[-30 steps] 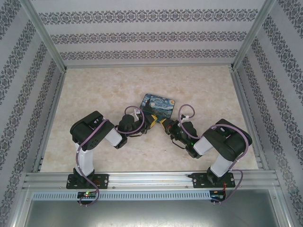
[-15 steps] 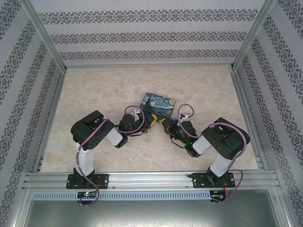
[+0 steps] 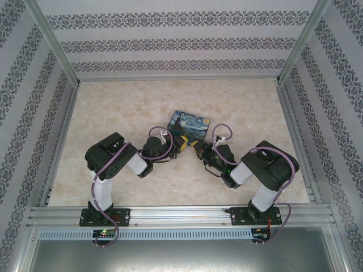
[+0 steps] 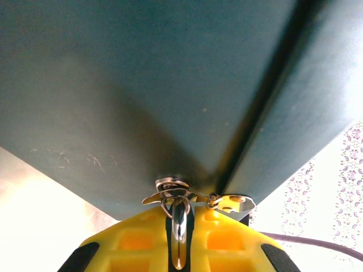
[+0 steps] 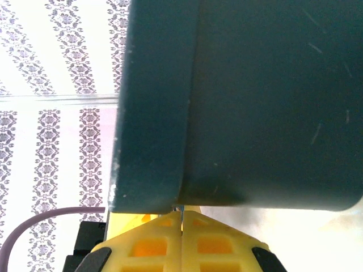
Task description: Unlock the padlock with the key
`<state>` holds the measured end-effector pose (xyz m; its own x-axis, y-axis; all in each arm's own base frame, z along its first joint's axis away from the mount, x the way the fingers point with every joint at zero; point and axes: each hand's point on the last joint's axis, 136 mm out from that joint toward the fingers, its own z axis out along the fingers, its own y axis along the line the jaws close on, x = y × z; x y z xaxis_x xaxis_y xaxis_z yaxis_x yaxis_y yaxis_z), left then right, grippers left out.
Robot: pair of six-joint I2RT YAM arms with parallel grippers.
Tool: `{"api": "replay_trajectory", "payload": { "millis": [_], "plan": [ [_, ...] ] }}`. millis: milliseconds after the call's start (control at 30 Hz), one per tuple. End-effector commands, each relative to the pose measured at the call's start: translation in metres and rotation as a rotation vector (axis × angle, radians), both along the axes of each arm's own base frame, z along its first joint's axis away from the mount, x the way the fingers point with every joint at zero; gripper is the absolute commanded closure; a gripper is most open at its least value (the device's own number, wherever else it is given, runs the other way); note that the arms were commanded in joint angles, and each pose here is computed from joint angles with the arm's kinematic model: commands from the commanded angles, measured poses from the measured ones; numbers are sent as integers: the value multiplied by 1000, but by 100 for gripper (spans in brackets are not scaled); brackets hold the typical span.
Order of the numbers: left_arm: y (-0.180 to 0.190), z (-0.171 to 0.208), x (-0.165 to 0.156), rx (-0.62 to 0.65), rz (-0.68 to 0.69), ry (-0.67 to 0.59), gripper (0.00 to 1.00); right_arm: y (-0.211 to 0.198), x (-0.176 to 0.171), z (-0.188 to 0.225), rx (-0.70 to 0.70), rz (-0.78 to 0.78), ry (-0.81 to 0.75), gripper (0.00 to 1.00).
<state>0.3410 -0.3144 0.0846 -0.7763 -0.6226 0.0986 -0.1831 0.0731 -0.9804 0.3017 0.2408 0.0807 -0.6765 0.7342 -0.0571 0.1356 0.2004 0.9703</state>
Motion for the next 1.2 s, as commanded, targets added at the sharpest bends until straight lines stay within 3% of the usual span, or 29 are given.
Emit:
{"api": "replay_trajectory", "payload": {
  "millis": [0,533,867,1167],
  "plan": [
    [-19,45,-8,-111,-51,-108,100,4,7,22,-54,16,-128,100],
    [-17,40,-20,-93,-66,-84,100,6,16,25,-199,81,-236,100],
    [-23,39,-23,-102,-85,-76,100,25,30,51,-25,101,-262,100],
    [-19,35,-27,-101,-82,-63,100,1,31,32,-120,86,-224,100]
  ]
}}
